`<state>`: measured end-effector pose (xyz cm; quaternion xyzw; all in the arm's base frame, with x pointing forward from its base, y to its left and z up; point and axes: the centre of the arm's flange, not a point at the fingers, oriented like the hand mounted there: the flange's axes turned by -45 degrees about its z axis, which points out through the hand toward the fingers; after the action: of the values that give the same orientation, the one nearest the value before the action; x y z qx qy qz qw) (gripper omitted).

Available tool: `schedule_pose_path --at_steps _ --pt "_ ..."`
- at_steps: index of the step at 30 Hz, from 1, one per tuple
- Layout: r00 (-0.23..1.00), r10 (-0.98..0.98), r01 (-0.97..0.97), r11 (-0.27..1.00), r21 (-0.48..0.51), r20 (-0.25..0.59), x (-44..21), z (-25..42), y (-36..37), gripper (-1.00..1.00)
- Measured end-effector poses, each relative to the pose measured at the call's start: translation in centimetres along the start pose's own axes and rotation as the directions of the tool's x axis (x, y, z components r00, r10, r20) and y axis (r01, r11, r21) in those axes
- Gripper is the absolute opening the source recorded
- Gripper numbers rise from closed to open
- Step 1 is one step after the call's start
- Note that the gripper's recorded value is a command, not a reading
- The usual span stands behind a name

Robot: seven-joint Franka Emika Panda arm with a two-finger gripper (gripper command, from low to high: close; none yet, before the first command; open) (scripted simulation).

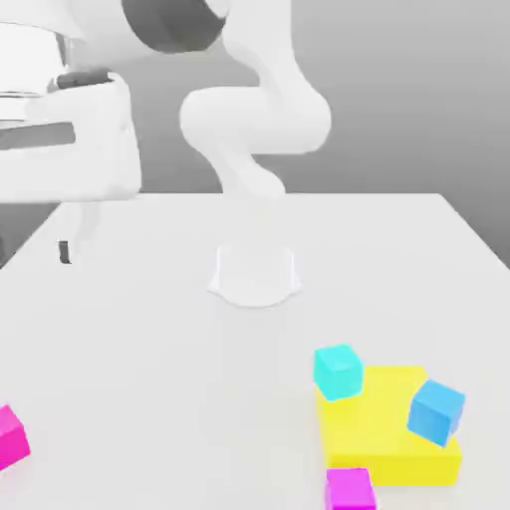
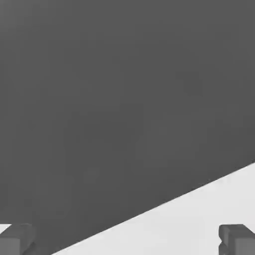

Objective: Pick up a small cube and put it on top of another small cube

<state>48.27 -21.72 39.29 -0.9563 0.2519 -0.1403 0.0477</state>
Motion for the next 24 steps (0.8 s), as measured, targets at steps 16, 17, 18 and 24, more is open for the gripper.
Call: schedule_pose_path --at_steps 16,17,18,24 --pt "0.935 0.301 -0.258 0.940 -0.225 0.186 -6.7 21.9 17.1 -1.00" --pt "0.935 0.301 -0.258 0.940 -0.225 0.186 -6.7 21.9 17.1 -1.00" --pt "0.935 0.301 -0.258 0.940 -0.225 0.187 -6.7 21.9 17.1 -1.00" --pt "0.935 0.301 -0.258 0.940 -0.225 0.186 -6.5 21.2 17.0 -1.00"
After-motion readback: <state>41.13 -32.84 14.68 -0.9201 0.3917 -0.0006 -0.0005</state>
